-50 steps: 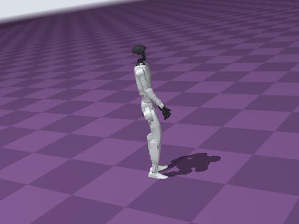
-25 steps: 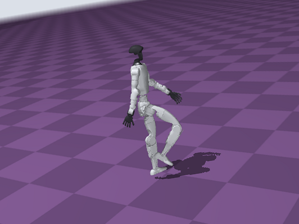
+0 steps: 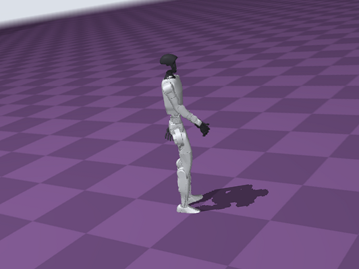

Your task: In place motions

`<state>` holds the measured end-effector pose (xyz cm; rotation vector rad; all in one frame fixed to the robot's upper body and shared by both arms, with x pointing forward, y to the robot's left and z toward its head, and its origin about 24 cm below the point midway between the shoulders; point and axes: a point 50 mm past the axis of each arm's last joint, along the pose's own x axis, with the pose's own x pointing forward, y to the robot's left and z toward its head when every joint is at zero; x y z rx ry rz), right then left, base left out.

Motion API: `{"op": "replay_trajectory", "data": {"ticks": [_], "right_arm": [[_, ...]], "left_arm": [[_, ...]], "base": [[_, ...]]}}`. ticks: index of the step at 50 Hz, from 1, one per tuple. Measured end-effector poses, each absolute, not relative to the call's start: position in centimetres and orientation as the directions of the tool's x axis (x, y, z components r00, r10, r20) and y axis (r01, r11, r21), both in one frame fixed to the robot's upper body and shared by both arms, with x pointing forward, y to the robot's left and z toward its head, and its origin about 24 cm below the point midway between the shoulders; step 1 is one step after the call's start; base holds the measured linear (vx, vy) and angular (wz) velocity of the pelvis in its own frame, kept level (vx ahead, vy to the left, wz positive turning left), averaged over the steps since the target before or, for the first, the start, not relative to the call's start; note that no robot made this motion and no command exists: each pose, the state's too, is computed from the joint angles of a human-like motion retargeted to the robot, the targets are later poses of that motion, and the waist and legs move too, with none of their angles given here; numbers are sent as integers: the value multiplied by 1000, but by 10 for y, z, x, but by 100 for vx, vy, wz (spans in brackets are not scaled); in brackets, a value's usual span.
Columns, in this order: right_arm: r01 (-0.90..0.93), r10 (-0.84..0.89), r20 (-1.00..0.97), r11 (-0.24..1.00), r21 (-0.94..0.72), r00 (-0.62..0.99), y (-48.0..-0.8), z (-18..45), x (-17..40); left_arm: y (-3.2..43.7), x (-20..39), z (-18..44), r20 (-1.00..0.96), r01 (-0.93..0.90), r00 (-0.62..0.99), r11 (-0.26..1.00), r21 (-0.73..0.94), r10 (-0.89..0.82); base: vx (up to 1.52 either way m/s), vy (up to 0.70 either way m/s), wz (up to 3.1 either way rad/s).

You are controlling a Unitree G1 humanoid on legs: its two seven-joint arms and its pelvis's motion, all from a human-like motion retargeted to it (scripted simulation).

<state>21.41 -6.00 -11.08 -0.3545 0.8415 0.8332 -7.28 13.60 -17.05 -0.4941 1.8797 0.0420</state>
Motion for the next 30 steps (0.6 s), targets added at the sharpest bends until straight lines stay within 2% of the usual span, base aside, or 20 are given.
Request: {"op": "replay_trajectory", "data": {"ticks": [4, 7, 10, 13, 15, 20, 25, 28, 30], "right_arm": [[-797, 492, -768, 603, -39, 409, -55, -109, 213], [-735, 450, -792, 678, 2, 412, -72, -124, 194], [-678, 396, -849, 733, 62, 351, -93, -141, 168], [-671, 268, -937, 739, 51, 224, -127, -160, 133], [-687, 202, -968, 725, 47, 148, -145, -167, 114], [-710, 2, -989, 696, 106, -147, -196, -176, 39], [-534, -64, -948, 837, 120, -312, -222, -171, -21], [-292, -33, -944, 954, 69, -329, -227, -167, -40], [-154, -14, -944, 987, 39, -329, -228, -166, -49]], "left_arm": [[138, -61, -172, -908, -334, -271, 916, -223, -319], [155, -41, -176, -936, -206, -267, 963, -176, -228], [172, -22, -179, -970, -80, -211, 991, -103, -118], [186, 10, -180, -991, 26, -129, 1000, 11, 14], [186, 23, -180, -994, 51, -98, 998, 40, 45], [165, 38, -181, -997, 21, -32, 997, -72, -71], [158, 24, -182, -989, -13, -44, 990, -144, -144], [165, 18, -181, -992, -13, -69, 994, -109, -110], [171, 12, -181, -994, -9, -81, 997, -78, -78]], "base": [[0, -10, -6], [9, -14, 40], [11, -12, 32], [-3, -9, 51], [0, -6, 19], [10, -8, -13], [12, -4, -11], [3, -5, -35], [13, -4, -39]]}}
